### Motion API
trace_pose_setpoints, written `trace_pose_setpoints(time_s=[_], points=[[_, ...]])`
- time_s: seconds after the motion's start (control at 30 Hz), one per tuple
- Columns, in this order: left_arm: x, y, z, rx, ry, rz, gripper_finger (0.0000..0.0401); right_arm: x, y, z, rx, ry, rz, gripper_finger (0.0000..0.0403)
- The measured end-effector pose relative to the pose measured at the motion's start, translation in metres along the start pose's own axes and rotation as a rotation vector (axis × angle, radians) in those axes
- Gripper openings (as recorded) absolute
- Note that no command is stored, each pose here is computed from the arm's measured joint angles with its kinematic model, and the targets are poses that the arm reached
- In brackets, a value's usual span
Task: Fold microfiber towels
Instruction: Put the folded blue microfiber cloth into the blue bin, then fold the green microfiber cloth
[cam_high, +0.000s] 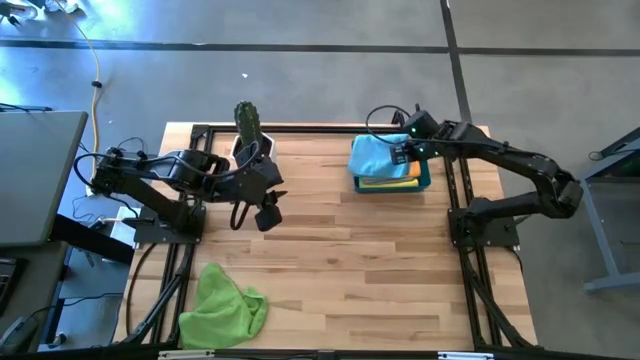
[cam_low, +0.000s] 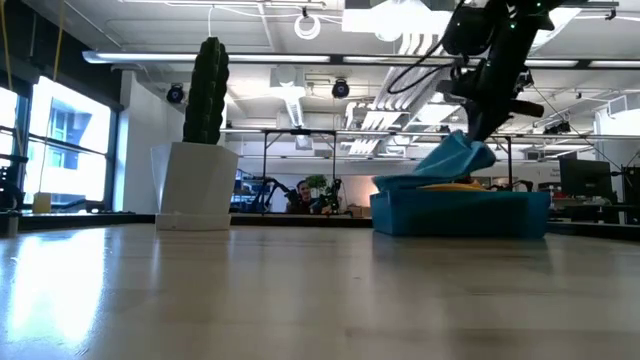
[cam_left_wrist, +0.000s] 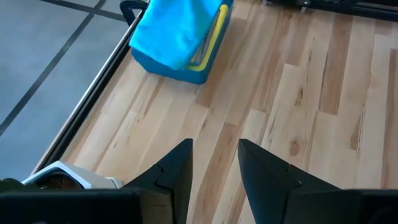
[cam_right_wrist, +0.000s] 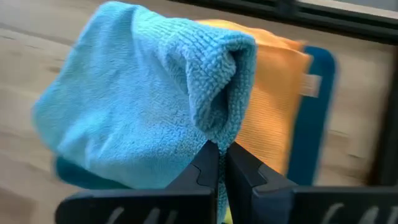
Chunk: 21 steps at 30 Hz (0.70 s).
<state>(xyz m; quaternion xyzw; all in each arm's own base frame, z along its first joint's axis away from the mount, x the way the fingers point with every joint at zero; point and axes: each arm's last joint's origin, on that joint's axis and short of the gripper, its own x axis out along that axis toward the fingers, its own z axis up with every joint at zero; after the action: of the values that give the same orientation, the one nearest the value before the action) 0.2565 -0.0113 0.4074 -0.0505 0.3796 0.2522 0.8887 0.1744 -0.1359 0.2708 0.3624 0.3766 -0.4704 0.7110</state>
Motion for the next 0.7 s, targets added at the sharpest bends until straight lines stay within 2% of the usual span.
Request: trace_pose_setpoints(time_s=[0.27,0.4,0.5,0.7], points=[[0.0001,0.0000,-0.0001,-0.001,0.000,0.000,0.0117,-0.0004,-0.0062,-0.0022,-0.039,-0.030,-0.138,0.0000],[0.0001,0.0000,-0.0001,-0.002,0.000,0.000,0.0117,-0.0005,-0.0067,-0.0015,-0.069,-0.046,-0.160,0.0009],[0.0001,0.0000,-0.0001,-0.013,0.000,0.000,0.0117,-0.0005,-0.0068,-0.0014,-0.090,-0.046,-0.164,0.0042],[0.0001,0.0003,-0.0009,-0.015,0.008,0.003,0.0117,-0.0003,-0.0053,-0.0005,-0.119,-0.044,-0.138,0.0140]])
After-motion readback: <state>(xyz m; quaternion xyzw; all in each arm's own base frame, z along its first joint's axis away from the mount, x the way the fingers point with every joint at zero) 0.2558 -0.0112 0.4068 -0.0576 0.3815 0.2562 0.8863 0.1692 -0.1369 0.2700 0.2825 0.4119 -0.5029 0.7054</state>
